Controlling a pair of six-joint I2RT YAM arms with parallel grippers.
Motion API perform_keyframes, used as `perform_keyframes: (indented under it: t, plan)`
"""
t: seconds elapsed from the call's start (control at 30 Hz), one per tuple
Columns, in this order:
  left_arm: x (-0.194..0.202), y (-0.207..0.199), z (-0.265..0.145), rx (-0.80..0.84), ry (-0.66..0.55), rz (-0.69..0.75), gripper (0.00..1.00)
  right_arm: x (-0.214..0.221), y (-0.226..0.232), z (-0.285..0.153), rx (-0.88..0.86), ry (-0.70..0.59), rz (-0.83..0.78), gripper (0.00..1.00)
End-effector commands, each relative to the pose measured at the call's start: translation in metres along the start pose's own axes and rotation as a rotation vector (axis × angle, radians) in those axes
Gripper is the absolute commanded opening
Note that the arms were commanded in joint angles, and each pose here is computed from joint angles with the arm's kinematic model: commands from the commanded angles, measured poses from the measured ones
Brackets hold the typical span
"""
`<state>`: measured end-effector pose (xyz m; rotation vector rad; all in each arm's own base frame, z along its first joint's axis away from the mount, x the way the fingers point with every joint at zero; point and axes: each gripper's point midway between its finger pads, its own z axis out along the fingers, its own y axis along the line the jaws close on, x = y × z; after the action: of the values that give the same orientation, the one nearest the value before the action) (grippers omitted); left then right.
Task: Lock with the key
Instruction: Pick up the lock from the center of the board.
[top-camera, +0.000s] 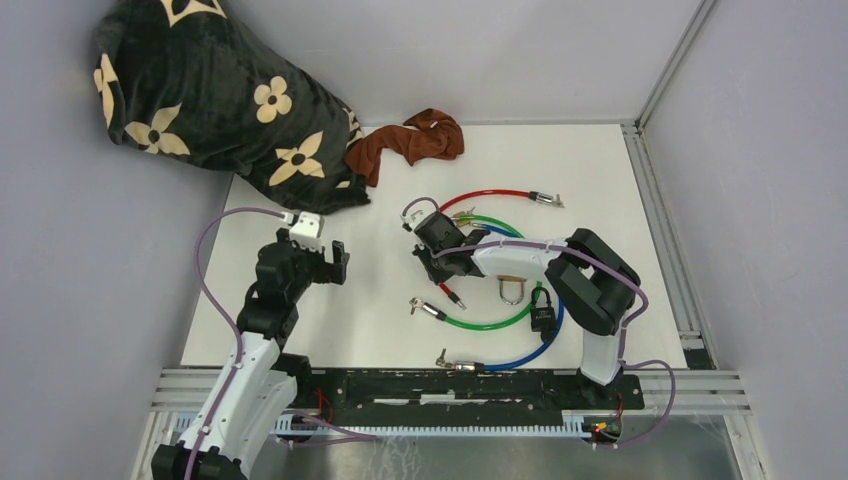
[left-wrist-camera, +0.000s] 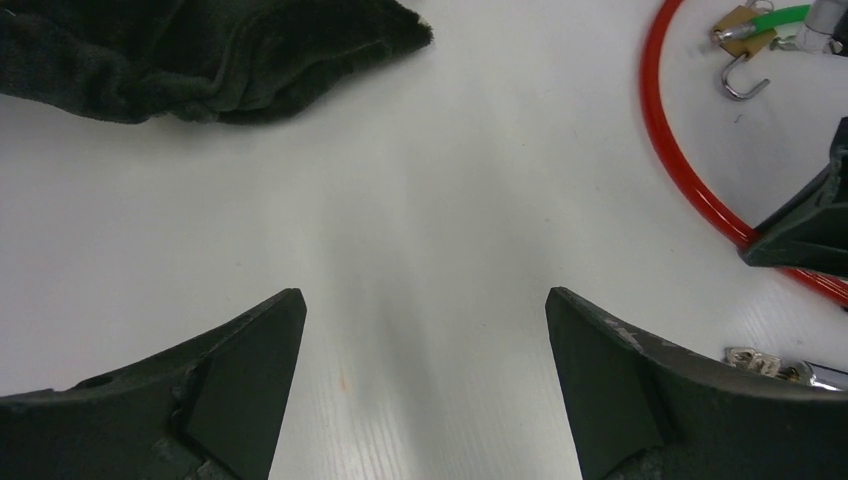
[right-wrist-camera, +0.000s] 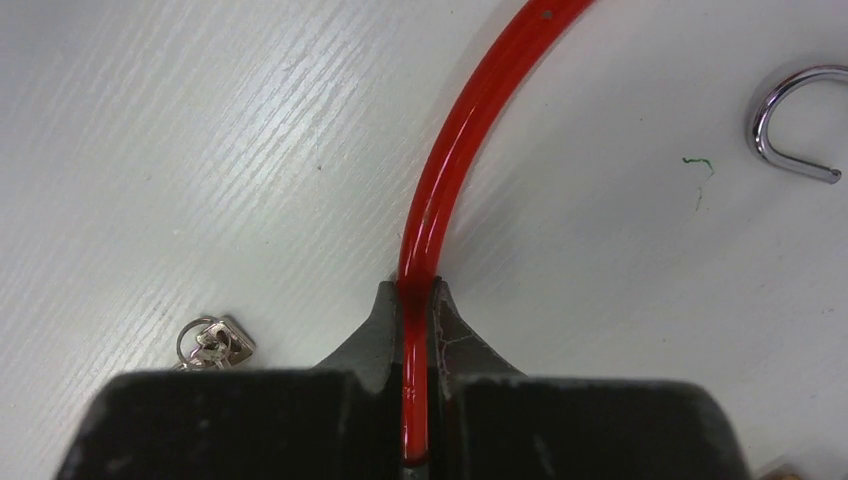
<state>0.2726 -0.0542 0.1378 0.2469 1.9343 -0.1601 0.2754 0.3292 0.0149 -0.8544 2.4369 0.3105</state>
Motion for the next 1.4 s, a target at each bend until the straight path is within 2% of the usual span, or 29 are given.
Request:
perform_keyframes:
  t: [0.0, 0.1, 0.13, 0.27, 0.37, 0.5, 0.6, 0.67, 0.9, 0.97, 1.1, 1.13, 1.2, 1.23, 1.33, 1.37]
  plan:
    - [-0.017, -0.02, -0.004, 0.123, -0.025, 0.014, 0.92, -0.026, 0.012, -0.019, -0.061, -0.092, -0.031, 0.0]
    - [-0.043, -0.055, -0.014, 0.298, -0.03, -0.129, 0.83, -0.065, 0.027, -0.054, -0.12, -0.31, -0.072, 0.0]
    - [-0.055, -0.066, -0.017, 0.341, -0.026, -0.236, 0.81, -0.073, 0.033, -0.065, -0.144, -0.384, -0.085, 0.0]
    - [-0.05, -0.103, -0.018, 0.475, 0.107, -0.53, 0.77, -0.088, 0.049, -0.102, -0.21, -0.575, -0.108, 0.0]
    - [-0.036, -0.119, -0.019, 0.537, 0.177, -0.654, 0.83, -0.081, 0.062, -0.11, -0.238, -0.617, -0.152, 0.0]
    - [-0.036, -0.125, -0.015, 0.559, 0.161, -0.728, 0.96, -0.079, 0.086, -0.122, -0.287, -0.678, -0.199, 0.0]
    - [-0.042, -0.127, -0.014, 0.574, 0.147, -0.771, 0.98, -0.081, 0.103, -0.129, -0.317, -0.706, -0.244, 0.0]
    - [-0.04, -0.128, -0.014, 0.579, 0.15, -0.779, 0.95, -0.082, 0.111, -0.132, -0.326, -0.714, -0.275, 0.0]
    - [-0.005, -0.125, -0.01, 0.52, 0.232, -0.813, 0.71, -0.081, 0.136, -0.147, -0.409, -0.774, -0.356, 0.0]
    - [-0.004, -0.125, -0.01, 0.515, 0.231, -0.816, 0.58, -0.079, 0.138, -0.147, -0.418, -0.772, -0.366, 0.0]
    - [-0.023, -0.122, -0.01, 0.531, 0.161, -0.755, 0.06, -0.071, 0.143, -0.149, -0.459, -0.76, -0.412, 0.0]
    - [-0.028, -0.122, -0.011, 0.539, 0.143, -0.714, 0.03, -0.069, 0.143, -0.151, -0.463, -0.76, -0.426, 0.06]
    - [-0.037, -0.121, -0.015, 0.569, 0.104, -0.573, 0.02, -0.068, 0.136, -0.162, -0.454, -0.77, -0.462, 0.49]
    - [-0.035, -0.121, -0.019, 0.579, 0.114, -0.495, 0.02, -0.07, 0.127, -0.17, -0.426, -0.783, -0.463, 0.63]
    - [-0.045, -0.118, -0.031, 0.645, 0.071, -0.159, 0.02, -0.08, 0.086, -0.199, -0.299, -0.843, -0.444, 0.92]
    - [-0.048, -0.117, -0.036, 0.673, 0.056, -0.039, 0.02, -0.083, 0.067, -0.21, -0.252, -0.876, -0.428, 0.98]
